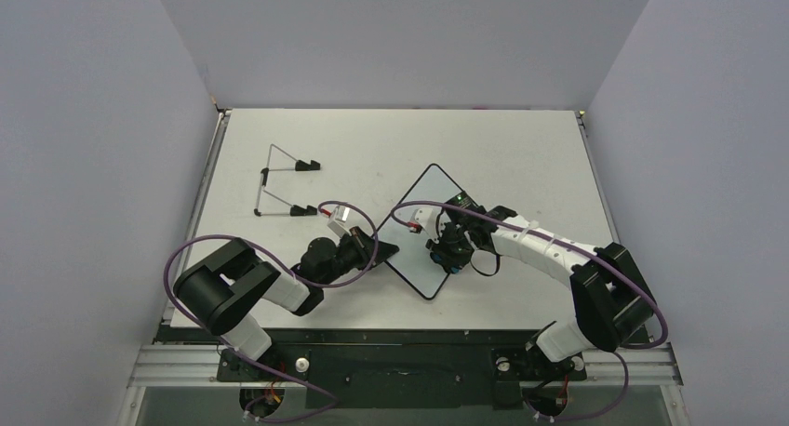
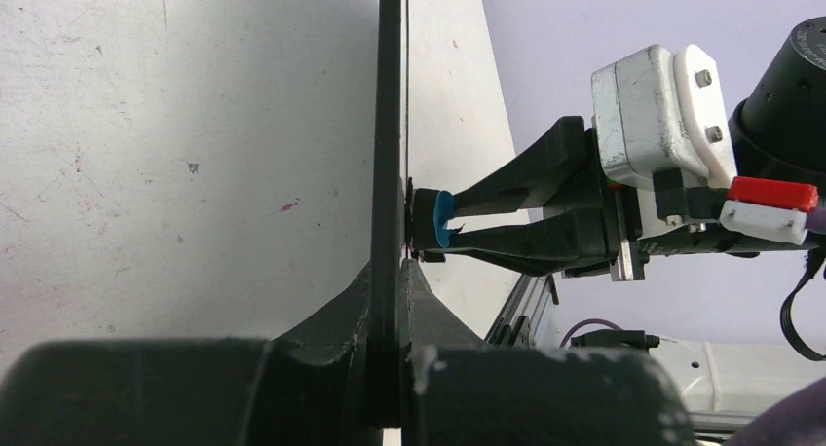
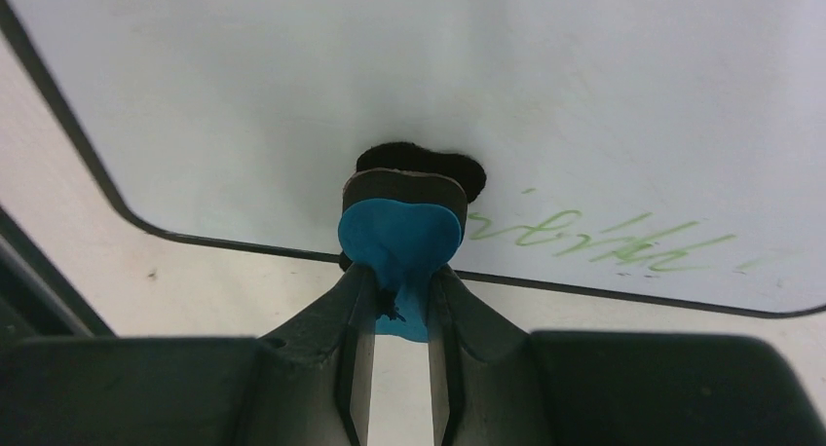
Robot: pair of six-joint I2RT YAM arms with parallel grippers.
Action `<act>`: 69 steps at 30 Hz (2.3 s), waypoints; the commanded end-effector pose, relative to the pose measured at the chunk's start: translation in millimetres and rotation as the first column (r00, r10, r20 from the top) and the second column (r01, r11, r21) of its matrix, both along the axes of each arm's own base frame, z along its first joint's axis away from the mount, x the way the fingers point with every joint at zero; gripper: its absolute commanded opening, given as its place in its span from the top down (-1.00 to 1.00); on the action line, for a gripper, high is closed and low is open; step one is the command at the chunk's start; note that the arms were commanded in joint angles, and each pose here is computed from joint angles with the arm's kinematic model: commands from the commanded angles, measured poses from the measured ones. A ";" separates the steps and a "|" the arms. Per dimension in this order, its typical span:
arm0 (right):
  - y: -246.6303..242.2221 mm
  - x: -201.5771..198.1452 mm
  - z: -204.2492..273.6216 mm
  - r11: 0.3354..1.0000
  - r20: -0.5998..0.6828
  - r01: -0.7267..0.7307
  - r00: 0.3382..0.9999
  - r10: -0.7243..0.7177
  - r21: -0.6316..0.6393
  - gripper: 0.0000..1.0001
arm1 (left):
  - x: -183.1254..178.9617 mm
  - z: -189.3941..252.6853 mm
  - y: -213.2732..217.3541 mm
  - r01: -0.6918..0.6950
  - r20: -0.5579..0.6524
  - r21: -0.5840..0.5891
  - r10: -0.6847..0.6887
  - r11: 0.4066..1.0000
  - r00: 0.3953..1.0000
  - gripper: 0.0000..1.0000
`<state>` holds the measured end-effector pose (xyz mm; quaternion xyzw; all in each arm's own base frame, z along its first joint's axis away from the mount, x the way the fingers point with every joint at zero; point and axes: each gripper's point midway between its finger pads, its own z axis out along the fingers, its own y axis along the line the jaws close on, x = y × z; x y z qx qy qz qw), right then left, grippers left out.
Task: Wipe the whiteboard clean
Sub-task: Erase the whiteboard at the center of the board.
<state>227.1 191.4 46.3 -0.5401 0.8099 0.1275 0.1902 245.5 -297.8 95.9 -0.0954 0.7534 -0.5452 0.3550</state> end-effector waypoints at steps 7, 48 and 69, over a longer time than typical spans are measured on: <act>22.5 -46.1 0.6 0.954 -0.055 -0.300 0.953 0.299 -0.012 1.00 | 3.7 57.7 -11.3 0.045 0.154 -0.149 -0.022 0.988 0.988 1.00; 22.6 -50.2 -6.6 0.943 -0.082 -0.332 0.940 0.330 -0.007 1.00 | 0.2 59.2 -11.2 0.059 0.168 -0.143 -0.034 0.988 0.985 1.00; 19.3 -38.0 -4.4 0.951 -0.008 -0.308 0.951 0.308 -0.022 1.00 | 1.0 57.2 -10.0 0.050 0.161 -0.144 -0.027 0.988 0.987 1.00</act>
